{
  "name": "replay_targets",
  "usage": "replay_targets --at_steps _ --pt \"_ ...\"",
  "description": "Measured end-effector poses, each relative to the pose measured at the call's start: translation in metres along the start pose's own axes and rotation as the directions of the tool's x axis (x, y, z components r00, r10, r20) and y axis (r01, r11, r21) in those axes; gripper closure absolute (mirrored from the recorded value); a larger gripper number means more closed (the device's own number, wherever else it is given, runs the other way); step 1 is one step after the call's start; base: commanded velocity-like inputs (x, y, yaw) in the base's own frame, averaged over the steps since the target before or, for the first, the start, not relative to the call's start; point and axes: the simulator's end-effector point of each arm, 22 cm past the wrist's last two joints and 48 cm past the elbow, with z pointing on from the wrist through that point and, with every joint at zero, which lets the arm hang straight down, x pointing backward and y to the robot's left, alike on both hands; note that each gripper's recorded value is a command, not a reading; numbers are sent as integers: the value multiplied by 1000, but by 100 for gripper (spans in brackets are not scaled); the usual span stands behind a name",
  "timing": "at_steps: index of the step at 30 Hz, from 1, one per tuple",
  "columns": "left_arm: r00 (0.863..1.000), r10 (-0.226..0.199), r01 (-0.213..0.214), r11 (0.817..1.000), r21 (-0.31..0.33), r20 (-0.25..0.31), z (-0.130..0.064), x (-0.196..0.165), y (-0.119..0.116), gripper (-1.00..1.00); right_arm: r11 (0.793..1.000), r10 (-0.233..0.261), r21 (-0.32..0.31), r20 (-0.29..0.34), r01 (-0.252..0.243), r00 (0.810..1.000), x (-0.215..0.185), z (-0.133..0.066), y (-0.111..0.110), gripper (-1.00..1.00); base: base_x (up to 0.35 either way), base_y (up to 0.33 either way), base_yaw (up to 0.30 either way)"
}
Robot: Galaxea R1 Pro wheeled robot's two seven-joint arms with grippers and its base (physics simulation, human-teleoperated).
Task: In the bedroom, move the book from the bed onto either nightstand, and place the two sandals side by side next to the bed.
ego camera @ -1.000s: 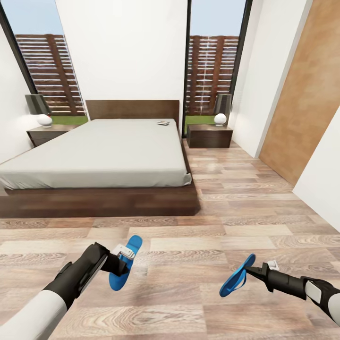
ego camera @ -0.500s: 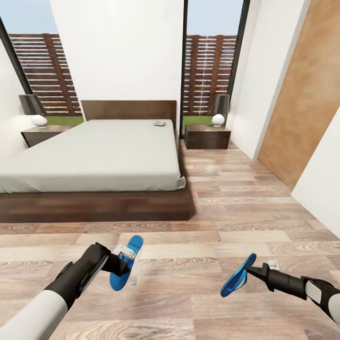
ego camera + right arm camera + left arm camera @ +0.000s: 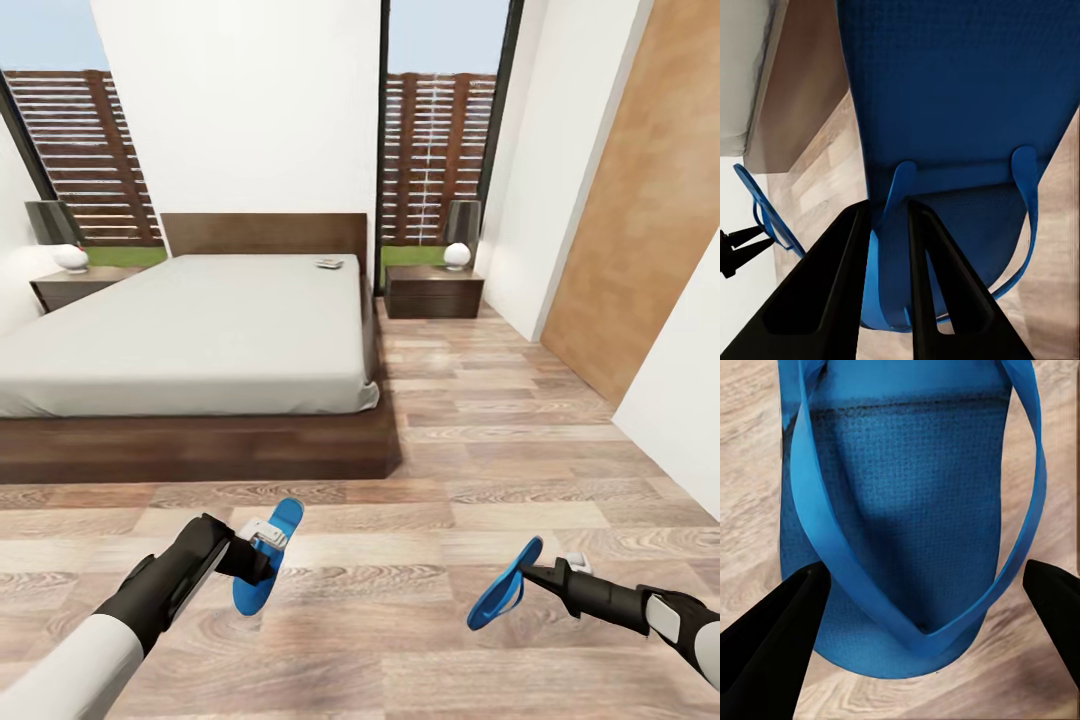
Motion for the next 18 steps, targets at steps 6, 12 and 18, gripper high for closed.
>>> replay_targets --at_steps 6,12,18 --pt "1000 0 0 1000 0 0 0 0 0 100 1000 0 0 0 0 1000 0 0 0 100 167 -181 0" --pt "1000 0 0 1000 0 0 0 0 0 100 1000 0 1 0 0 1000 0 0 0 100 167 -181 0" --pt "1000 0 0 1000 2 1 0 -1 -1 100 1000 1 8 0 -1 1000 0 1 -2 100 167 -181 0"
